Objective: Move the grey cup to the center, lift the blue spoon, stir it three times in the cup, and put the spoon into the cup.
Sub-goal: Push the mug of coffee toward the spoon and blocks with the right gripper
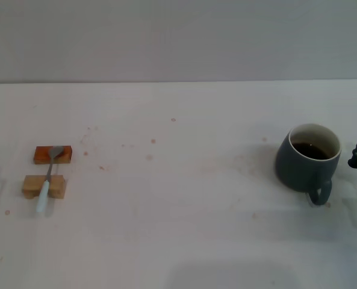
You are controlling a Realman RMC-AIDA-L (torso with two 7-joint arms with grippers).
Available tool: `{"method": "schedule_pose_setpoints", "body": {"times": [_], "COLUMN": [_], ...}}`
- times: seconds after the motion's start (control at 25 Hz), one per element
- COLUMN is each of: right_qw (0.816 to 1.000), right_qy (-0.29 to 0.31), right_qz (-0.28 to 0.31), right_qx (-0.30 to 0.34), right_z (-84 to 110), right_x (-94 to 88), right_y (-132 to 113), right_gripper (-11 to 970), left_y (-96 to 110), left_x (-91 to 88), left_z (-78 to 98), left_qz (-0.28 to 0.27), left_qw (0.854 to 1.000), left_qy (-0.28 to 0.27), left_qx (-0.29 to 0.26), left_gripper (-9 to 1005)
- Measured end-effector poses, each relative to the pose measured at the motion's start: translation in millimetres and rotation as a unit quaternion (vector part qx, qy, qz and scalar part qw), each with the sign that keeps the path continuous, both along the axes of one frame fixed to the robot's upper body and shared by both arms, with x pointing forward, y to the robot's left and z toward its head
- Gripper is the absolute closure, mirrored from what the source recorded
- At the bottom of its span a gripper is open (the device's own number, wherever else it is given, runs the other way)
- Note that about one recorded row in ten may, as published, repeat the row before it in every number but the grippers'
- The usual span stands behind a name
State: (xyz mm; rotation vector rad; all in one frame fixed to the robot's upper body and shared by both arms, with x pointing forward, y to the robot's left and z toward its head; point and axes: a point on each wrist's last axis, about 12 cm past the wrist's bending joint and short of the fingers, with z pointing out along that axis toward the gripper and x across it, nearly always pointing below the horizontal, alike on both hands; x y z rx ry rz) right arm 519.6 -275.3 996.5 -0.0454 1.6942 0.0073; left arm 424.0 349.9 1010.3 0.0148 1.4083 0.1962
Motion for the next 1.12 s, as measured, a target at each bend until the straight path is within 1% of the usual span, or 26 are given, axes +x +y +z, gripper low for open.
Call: {"method": "schedule_pose_setpoints", "body": {"times": [0.24, 0.64, 0.92, 1.12], "right_qw": [1.0, 1.0, 0.998, 0.997], "right_qy": [0.0, 0.018, 0.021, 0.032], "right_qz": [0.01, 0.021, 0.053, 0.071], "right_qx": [-0.002, 0.0, 0.004, 0.008], "right_z": [0.5, -1.5, -1.6, -1.8], "right_x": [1.6, 5.6, 4.9, 7.8], "right_y": [3.8, 10.5, 25.6, 36.6], "right_gripper": [961, 961, 961, 961], "left_y": [0.0, -0.1, -0.3, -0.2], "left_x": [2.4, 4.3, 4.8, 5.1], "left_z": [1.1, 2.0, 2.2, 1.5], "left_qz": [0.001, 0.001, 0.001, 0.001], "left_qw": [1.0, 1.0, 1.0, 1.0], "left_qy": [-0.003, -0.005, -0.006, -0.003], "left_qx": [0.0, 0.0, 0.0, 0.0], "left_gripper": [162, 169, 173, 177]}}
